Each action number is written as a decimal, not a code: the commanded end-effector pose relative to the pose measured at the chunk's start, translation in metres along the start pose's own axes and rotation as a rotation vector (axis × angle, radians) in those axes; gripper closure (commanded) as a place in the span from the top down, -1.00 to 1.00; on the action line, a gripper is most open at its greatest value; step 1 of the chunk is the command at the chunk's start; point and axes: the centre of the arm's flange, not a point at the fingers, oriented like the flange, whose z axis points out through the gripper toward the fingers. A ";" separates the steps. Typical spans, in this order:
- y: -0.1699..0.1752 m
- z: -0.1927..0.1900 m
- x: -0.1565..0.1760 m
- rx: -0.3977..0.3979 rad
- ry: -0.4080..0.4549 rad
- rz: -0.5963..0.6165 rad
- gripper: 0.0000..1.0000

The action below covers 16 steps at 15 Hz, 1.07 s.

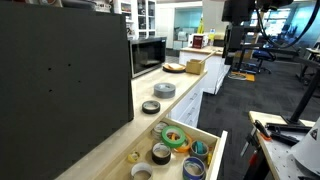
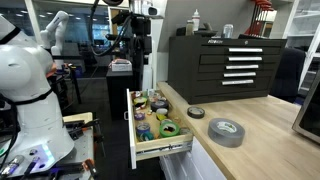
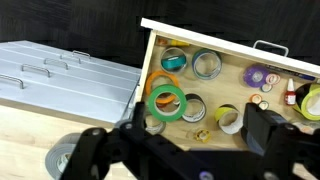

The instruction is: Pick the black masking tape and put it in the drawer

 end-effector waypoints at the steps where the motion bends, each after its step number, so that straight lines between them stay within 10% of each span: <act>1: 0.000 0.000 0.000 0.000 0.000 0.000 1.00; 16: -0.017 0.022 0.014 -0.019 -0.027 -0.152 1.00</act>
